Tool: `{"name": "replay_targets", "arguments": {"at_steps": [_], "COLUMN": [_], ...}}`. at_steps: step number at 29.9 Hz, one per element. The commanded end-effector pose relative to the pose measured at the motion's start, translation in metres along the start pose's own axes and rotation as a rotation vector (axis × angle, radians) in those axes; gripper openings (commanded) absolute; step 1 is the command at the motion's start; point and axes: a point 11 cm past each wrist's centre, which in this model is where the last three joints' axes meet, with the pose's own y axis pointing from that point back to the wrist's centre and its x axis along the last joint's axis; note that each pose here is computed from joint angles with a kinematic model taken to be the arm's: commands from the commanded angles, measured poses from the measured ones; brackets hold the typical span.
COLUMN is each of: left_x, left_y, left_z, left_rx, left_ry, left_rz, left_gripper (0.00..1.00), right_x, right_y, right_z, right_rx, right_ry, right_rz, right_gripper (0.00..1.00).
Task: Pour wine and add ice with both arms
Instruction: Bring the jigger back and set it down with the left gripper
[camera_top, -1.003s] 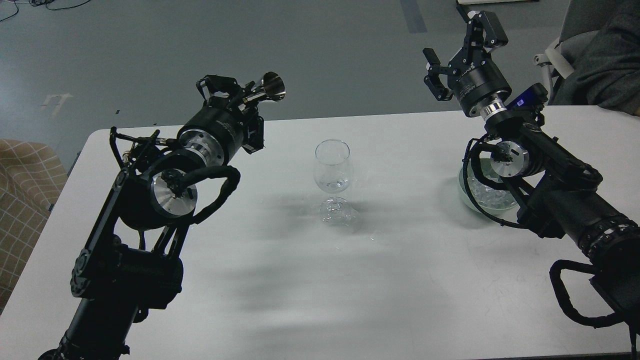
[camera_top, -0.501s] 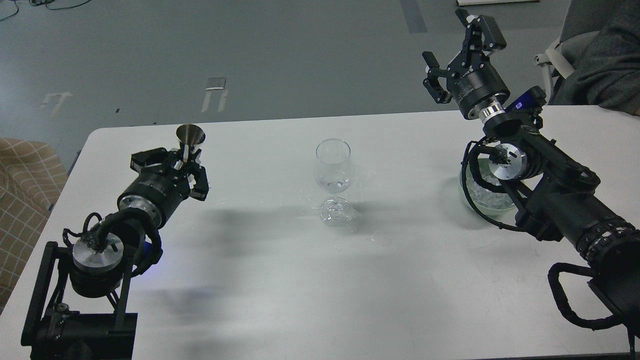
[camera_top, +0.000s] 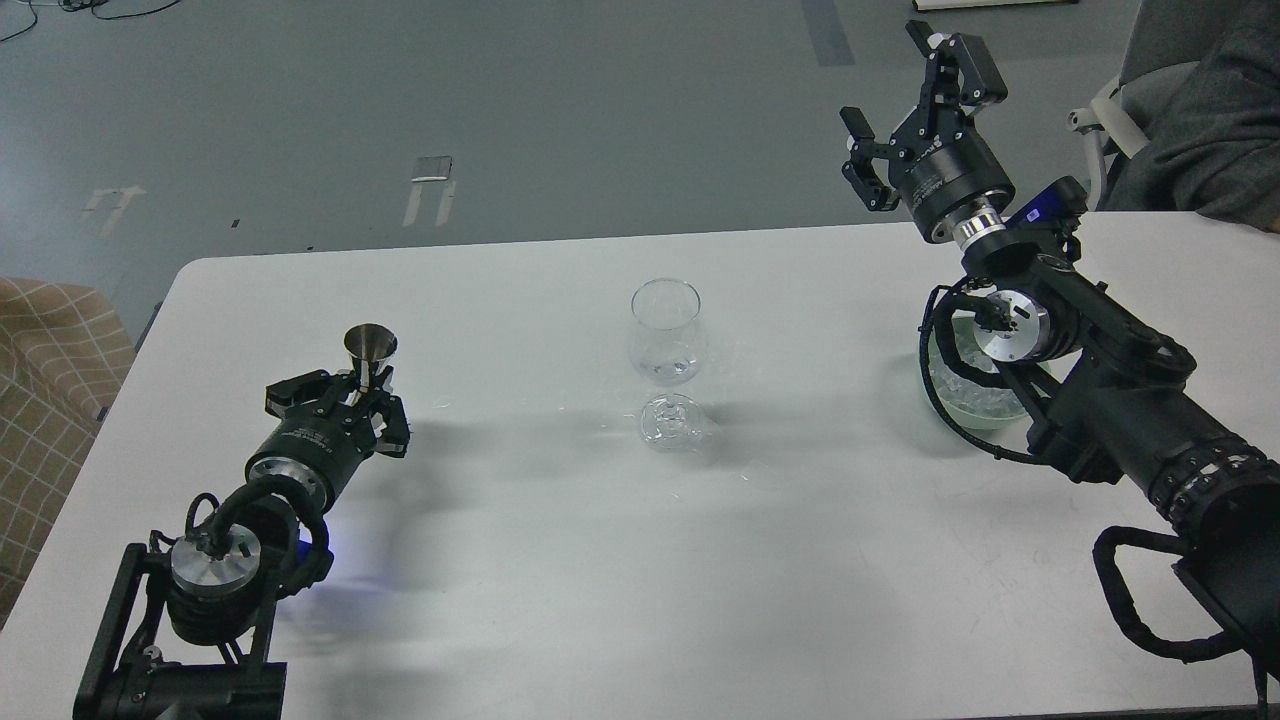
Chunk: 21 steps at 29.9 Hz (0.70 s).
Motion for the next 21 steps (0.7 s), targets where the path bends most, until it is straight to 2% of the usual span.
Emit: {"name": "replay_targets", "arguments": {"at_steps": [1, 14, 21], "left_x": [0.0030, 0.0039, 0.0045], "left_y": [-0.0002, 0.0000, -0.0002], "left_z": [0.0001, 0.0001, -0.0003], "left_rx": [0.000, -0.005, -0.005], "left_ry": [0.001, 0.003, 0.004], "left_rz": [0.000, 0.004, 0.007], "left_gripper": [0.21, 0.39, 0.41], "right_x": [0.0011, 0.0003, 0.0006], "right_y": [0.0020, 0.0019, 0.0024], "right_z": [0.0021, 0.0031, 0.0036], "right_rx": [-0.003, -0.006, -0.007], "right_ry": [-0.002, -0.002, -0.003], "right_rz": [0.003, 0.001, 0.002], "right_gripper": [1.00, 1.00, 1.00]}}
